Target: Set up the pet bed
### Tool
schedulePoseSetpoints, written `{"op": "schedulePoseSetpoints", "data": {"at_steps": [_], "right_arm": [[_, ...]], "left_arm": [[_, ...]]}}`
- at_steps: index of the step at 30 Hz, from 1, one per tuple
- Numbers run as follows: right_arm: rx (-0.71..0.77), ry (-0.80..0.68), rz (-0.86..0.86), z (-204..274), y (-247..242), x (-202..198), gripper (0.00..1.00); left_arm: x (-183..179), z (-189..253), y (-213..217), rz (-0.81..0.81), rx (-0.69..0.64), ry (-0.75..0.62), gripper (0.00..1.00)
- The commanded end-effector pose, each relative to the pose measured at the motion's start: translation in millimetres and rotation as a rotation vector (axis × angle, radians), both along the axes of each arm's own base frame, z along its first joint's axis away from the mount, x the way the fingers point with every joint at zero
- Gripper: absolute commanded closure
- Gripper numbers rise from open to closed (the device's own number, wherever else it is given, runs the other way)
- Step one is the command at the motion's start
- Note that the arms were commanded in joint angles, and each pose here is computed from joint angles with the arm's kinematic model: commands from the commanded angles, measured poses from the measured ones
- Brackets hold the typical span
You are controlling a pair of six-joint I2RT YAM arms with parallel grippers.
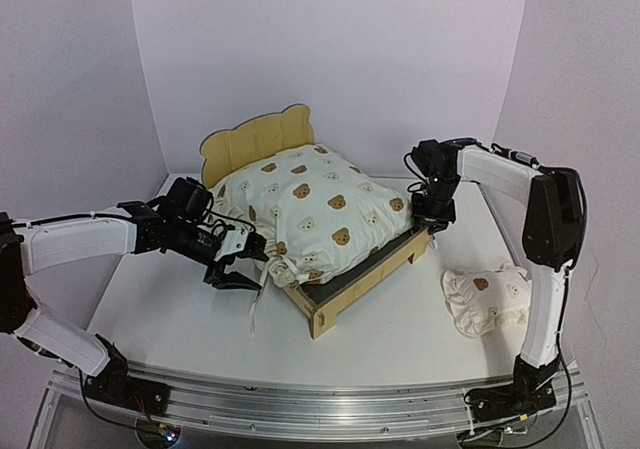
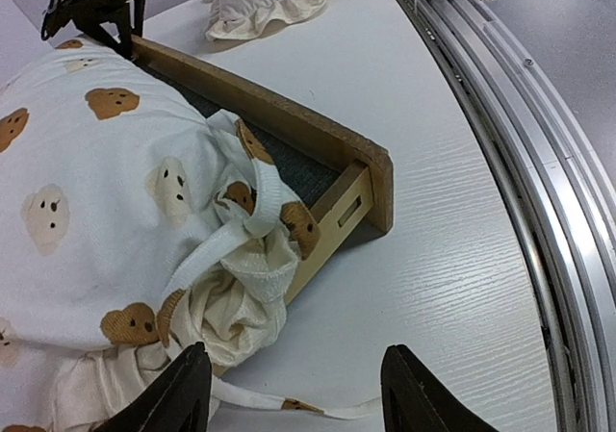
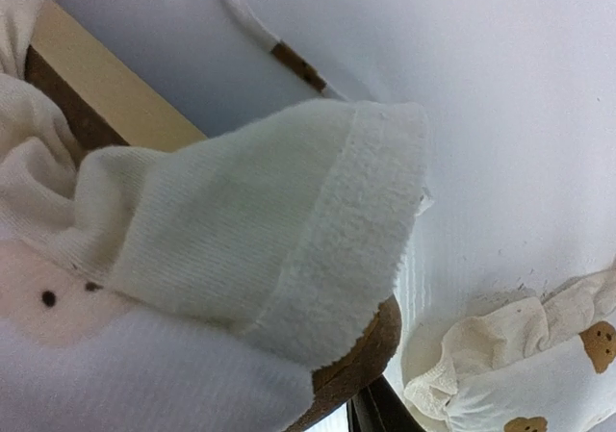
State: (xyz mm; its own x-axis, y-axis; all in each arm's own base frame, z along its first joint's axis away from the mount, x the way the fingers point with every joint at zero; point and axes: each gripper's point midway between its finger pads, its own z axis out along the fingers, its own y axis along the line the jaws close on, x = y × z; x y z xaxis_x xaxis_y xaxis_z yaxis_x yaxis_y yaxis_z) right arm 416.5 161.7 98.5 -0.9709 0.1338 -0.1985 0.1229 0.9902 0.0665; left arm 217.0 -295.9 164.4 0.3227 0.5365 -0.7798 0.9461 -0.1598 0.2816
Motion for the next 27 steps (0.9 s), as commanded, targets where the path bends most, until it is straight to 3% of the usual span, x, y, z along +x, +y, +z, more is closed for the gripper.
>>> {"op": "schedulePoseSetpoints", "data": {"at_steps": [1,4,7,13,21,25,27], "right_arm": [[0.296,-0.133,0.465,23.6,93.6,20.6,0.76],[0.4,-0.157,0.579,24.8,121.4,30.6,0.76],[0.402,-0.231,0.615,36.4,133.2,56.3,0.74],[0.293,-0.299,0.528,47.3,118.0,80.3,0.52],[0.214,-0.304,0.431,87.7,72.4,21.7,0.35],[0.225,-0.292,0.422,97.8,68.1,-17.2,0.35],[0.251,-0.265,0.502,94.9,88.5,-46.5,0.38]], "left_arm": [[-5.8,5.1,-10.1,-0.075,-0.011,-0.043,0.38],[-10.3,-3.8,-14.7,-0.114,0.02,-0.085,0.37],[-9.5,-6.6,-18.1,-0.132,0.033,-0.114,0.37],[4.9,-13.5,-16.7,-0.084,0.092,-0.138,0.39],[14.7,-31.6,-2.0,-0.007,0.192,-0.144,0.46],[15.6,-44.2,0.2,0.014,0.214,-0.104,0.46],[21.3,-44.1,-3.7,0.054,0.194,-0.078,0.49]]}}
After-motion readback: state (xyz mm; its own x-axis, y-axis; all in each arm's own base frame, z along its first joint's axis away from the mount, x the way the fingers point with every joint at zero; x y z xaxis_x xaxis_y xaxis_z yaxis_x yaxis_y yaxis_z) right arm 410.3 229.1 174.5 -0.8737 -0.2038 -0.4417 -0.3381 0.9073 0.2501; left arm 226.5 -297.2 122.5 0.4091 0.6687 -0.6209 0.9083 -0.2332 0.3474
